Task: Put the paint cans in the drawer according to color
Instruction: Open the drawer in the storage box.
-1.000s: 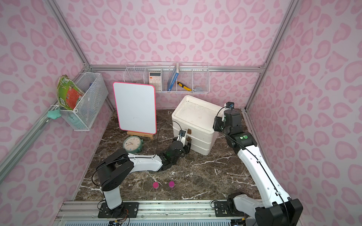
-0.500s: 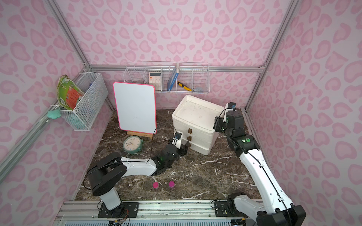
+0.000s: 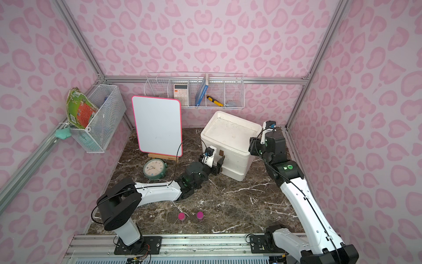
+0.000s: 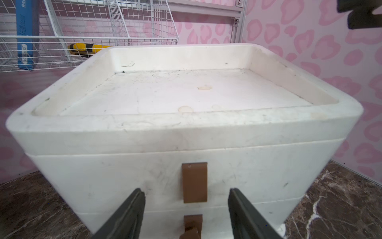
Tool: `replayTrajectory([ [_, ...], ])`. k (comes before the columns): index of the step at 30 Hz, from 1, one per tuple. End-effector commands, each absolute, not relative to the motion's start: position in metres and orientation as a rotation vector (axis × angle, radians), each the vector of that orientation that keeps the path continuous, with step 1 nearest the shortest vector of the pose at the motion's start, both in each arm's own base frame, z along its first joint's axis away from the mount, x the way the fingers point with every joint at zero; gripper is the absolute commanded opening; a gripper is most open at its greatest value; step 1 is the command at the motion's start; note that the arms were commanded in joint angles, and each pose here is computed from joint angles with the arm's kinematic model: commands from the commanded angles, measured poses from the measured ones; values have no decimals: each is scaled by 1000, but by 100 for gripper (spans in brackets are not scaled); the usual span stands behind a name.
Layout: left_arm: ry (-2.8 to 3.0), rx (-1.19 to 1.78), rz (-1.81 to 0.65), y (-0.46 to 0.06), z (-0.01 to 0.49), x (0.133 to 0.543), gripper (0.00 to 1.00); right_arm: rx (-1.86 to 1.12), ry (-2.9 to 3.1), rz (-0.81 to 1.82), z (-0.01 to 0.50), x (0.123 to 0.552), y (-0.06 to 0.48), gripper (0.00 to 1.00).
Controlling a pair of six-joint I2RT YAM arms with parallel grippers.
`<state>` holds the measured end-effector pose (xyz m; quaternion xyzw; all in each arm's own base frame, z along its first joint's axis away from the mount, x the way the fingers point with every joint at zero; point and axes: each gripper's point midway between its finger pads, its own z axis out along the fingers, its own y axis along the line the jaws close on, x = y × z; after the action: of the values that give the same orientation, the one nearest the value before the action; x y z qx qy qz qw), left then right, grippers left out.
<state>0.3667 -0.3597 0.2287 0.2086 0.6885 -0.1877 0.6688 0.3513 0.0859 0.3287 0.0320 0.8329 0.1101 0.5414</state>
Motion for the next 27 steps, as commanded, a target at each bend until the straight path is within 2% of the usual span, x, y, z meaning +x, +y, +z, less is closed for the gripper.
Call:
replayTrajectory([
  [1, 1563, 496, -445, -365, 227, 371, 65, 83, 1956, 278, 334, 352, 87, 61],
  [15, 1631, 479, -463, -369, 209, 383, 56, 78, 1942, 250, 338, 352, 84, 59],
  [18, 1624, 476, -455, -369, 213, 385, 50, 77, 1943, 247, 338, 352, 83, 58],
  [27, 1572, 511, -467, -373, 228, 383, 18, 75, 1944, 252, 337, 352, 84, 56],
])
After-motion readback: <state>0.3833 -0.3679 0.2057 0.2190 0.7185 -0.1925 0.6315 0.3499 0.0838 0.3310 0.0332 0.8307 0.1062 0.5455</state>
